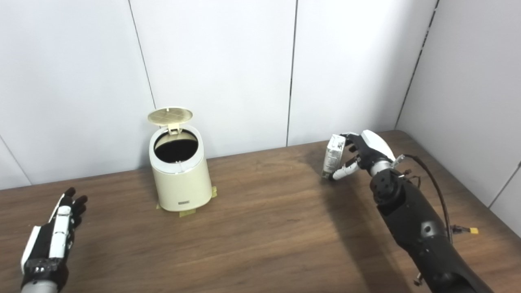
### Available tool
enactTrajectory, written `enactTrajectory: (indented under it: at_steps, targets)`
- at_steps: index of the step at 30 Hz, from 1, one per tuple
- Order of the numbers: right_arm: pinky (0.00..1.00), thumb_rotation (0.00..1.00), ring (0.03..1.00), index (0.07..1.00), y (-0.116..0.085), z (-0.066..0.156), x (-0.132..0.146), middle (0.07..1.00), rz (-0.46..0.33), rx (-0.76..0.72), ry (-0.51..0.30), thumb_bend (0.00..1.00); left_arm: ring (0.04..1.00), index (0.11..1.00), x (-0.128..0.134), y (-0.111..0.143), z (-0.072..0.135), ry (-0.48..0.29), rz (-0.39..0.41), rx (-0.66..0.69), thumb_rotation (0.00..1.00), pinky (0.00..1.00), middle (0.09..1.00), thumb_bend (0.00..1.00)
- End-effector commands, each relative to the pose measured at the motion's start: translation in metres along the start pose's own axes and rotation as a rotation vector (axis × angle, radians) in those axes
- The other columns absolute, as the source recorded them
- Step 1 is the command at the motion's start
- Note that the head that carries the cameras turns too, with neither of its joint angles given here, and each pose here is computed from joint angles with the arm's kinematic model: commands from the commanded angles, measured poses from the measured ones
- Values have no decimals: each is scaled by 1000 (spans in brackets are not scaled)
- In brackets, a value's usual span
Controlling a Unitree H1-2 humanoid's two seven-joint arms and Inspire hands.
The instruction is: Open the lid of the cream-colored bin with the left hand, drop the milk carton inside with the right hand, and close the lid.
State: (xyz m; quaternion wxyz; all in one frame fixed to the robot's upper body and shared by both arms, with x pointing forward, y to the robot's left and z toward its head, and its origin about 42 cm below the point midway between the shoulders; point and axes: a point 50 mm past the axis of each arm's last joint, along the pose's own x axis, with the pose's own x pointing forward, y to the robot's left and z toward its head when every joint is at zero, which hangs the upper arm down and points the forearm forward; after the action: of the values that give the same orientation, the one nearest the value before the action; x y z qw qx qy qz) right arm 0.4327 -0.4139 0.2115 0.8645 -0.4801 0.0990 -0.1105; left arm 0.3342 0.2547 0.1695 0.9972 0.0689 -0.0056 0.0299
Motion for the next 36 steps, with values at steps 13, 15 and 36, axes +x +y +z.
enactTrajectory:
  at_steps: [13, 15, 36]
  targets:
    - [666, 57, 756, 795, -33, 33, 10, 787, -112, 29, -122, 826, 946, 1000, 5, 3, 18, -73, -18, 0, 915, 961, 939, 484]
    - [675, 37, 764, 797, -32, 34, 10, 791, -112, 38, -123, 821, 931, 1000, 5, 3, 17, -74, -20, 2, 881, 965, 935, 510]
    - [577, 115, 686, 755, -23, 25, 14, 740, -121, 0, -99, 776, 927, 992, 1, 4, 18, -83, -55, 53, 868, 952, 929, 504]
